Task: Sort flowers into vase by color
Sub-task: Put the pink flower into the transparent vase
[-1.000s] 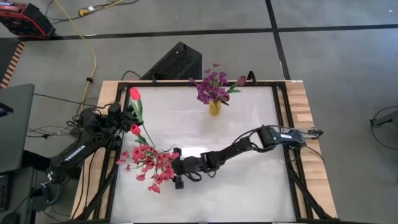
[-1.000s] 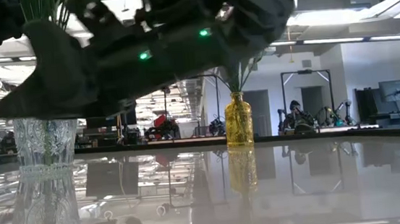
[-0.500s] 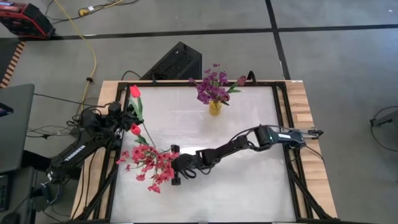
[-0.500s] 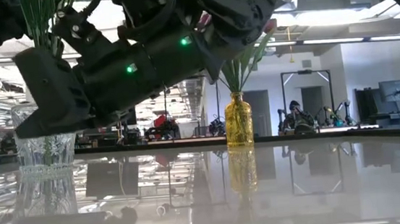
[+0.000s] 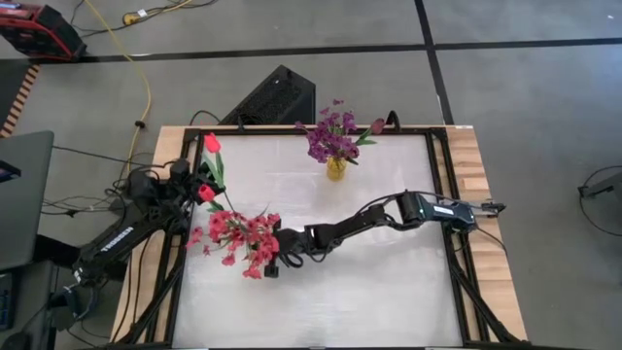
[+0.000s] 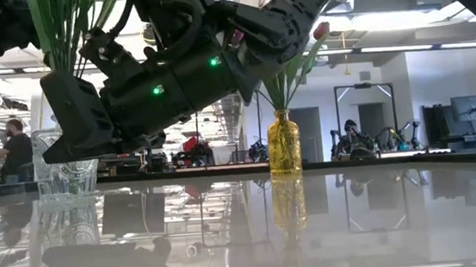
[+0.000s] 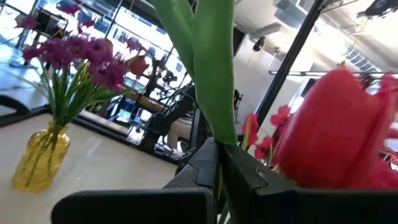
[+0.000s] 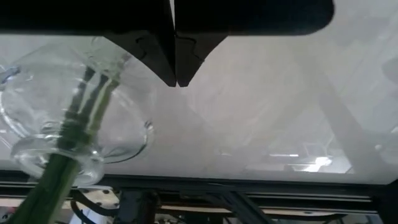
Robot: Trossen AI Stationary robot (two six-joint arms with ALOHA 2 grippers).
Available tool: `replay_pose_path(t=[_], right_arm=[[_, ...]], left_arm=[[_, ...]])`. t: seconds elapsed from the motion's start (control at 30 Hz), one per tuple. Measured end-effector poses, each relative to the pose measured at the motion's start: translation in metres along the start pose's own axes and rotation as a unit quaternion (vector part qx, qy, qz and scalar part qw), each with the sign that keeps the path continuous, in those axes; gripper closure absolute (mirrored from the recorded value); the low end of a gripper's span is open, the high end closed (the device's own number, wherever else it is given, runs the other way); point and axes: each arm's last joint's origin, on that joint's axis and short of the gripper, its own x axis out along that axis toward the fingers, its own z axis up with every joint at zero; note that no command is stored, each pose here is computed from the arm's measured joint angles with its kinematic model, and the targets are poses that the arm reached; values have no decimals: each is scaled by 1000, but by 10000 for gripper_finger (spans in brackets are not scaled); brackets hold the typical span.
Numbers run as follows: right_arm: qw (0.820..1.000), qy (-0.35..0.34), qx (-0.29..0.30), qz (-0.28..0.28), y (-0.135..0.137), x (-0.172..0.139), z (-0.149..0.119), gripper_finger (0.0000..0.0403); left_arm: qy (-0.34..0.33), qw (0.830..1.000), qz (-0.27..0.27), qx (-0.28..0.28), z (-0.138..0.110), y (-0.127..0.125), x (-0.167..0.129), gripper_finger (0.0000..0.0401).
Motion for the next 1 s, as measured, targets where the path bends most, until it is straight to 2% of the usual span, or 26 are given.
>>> replay_pose_path(t=[0.3, 0.5, 0.8, 1.0], right_arm=[[1000, 0, 0, 2, 1, 0, 0, 363], [1000, -7, 4, -2, -3, 1, 1, 386], [999, -16, 30, -24, -12, 2, 4, 370], [999, -16, 33, -25, -12, 2, 4, 384]], left_arm=[[16, 1000, 15, 14, -4, 4, 0, 401], [25, 999, 15, 24, -6, 5, 0, 401], [40, 998, 8, 49, -8, 6, 0, 401], [50, 997, 5, 53, -9, 7, -1, 401]])
